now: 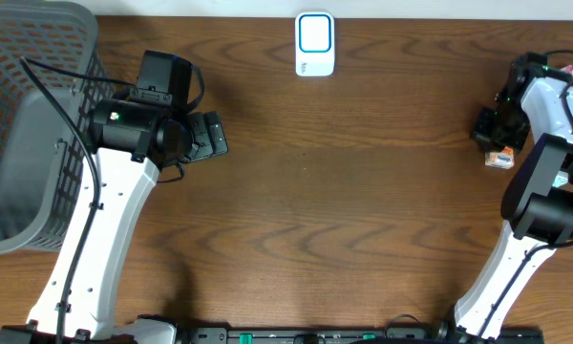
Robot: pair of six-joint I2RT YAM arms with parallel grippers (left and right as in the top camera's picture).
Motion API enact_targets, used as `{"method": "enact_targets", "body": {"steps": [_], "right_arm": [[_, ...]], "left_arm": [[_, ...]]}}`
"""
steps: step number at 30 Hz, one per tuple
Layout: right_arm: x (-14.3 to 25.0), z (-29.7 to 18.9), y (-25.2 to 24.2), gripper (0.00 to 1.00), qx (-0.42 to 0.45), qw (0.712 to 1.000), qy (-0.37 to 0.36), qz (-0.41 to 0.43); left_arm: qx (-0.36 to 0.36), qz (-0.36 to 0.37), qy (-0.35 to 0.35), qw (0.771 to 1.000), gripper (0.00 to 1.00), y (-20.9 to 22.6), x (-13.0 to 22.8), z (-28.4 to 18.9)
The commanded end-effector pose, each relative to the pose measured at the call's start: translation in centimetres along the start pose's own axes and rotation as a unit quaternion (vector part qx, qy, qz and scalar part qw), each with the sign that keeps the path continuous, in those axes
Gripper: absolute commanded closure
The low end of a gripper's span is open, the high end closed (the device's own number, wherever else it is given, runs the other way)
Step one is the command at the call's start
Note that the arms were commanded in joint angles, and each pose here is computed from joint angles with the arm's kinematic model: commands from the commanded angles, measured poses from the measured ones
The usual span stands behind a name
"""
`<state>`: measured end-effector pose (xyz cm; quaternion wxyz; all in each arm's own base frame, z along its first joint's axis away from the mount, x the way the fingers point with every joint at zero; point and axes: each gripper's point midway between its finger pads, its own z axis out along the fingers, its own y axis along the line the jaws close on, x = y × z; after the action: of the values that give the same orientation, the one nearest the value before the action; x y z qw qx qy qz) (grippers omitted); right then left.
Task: Scan the item barcode
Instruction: 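Carry the Kleenex pack right to the table's right edge, then release the Kleenex pack beside the other items and withdraw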
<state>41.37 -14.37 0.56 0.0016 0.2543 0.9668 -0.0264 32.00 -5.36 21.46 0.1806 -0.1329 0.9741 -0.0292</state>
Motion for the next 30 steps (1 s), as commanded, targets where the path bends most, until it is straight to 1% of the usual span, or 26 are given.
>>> {"method": "enact_targets", "body": {"steps": [1, 3, 4, 6, 8, 10, 12, 15, 20, 21, 22, 24, 25, 26, 28, 29, 30], "right_arm": [[-0.1, 0.8, -3.3, 0.99, 0.065, 0.998, -0.011, 0.001], [-1.2, -0.3, -8.3, 0.99, 0.186, 0.981, -0.039, 0.021], [-1.7, -1.5, -10.1, 0.99, 0.234, 0.971, -0.051, 0.027], [-2.5, -3.7, -12.0, 0.99, 0.284, 0.955, -0.068, 0.043], [-3.2, -5.4, -12.3, 0.99, 0.291, 0.952, -0.080, 0.054], [-3.9, -6.9, -11.1, 0.99, 0.262, 0.960, -0.087, 0.056], [-4.4, -8.3, -8.9, 0.99, 0.208, 0.972, -0.092, 0.052], [-4.3, -9.8, -5.7, 0.99, 0.139, 0.986, -0.087, 0.038], [-2.3, -11.4, -0.3, 0.99, 0.031, 0.998, -0.051, 0.009], [-1.8, -12.2, 1.5, 0.99, -0.011, 0.999, -0.044, 0.000], [-1.3, -12.8, 2.4, 0.99, -0.034, 0.999, -0.041, -0.010], [0.1, -15.7, 5.0, 0.98, -0.096, 0.994, -0.047, -0.034], [0.6, -16.8, 5.5, 0.98, -0.108, 0.992, -0.054, -0.039], [1.3, -18.5, 6.2, 0.97, -0.118, 0.990, -0.067, -0.049], [3.4, -22.4, 7.2, 0.88, -0.126, 0.983, -0.100, -0.085], [4.1, -23.6, 7.4, 0.85, -0.127, 0.981, -0.109, -0.094], [5.7, -25.6, 7.7, 0.80, -0.130, 0.978, -0.124, -0.109]], "left_arm": [[-0.008, 0.001, -0.008, 1.000, 0.02, 0.4, -0.3, -0.3], [-0.008, 0.001, -0.008, 1.000, 0.02, 0.4, -0.3, -0.3], [-0.008, 0.001, -0.008, 1.000, 0.02, 0.4, -0.3, -0.3], [-0.008, 0.001, -0.008, 1.000, 0.02, 0.4, -0.3, -0.3], [-0.008, 0.001, -0.008, 1.000, 0.02, 0.4, -0.3, -0.3], [-0.008, 0.001, -0.008, 1.000, 0.02, 0.4, -0.3, -0.3], [-0.008, 0.001, -0.008, 1.000, 0.02, 0.4, -0.3, -0.3], [-0.009, 0.001, -0.008, 1.000, 0.02, 0.4, -0.3, -0.3], [-0.008, 0.001, -0.008, 1.000, 0.02, 0.4, -0.3, -0.3], [-0.008, 0.001, -0.008, 1.000, 0.02, 0.4, -0.3, -0.3], [-0.008, 0.001, -0.008, 1.000, 0.02, 0.4, -0.3, -0.3], [-0.008, 0.001, -0.008, 1.000, 0.02, 0.4, -0.3, -0.3], [-0.008, 0.001, -0.008, 1.000, 0.02, 0.4, -0.3, -0.3], [-0.008, 0.001, -0.008, 1.000, 0.02, 0.4, -0.3, -0.3], [-0.008, 0.001, -0.008, 1.000, 0.02, 0.4, -0.3, -0.3], [-0.008, 0.001, -0.008, 1.000, 0.02, 0.4, -0.3, -0.3], [-0.008, 0.001, -0.008, 1.000, 0.02, 0.4, -0.3, -0.3]]}}
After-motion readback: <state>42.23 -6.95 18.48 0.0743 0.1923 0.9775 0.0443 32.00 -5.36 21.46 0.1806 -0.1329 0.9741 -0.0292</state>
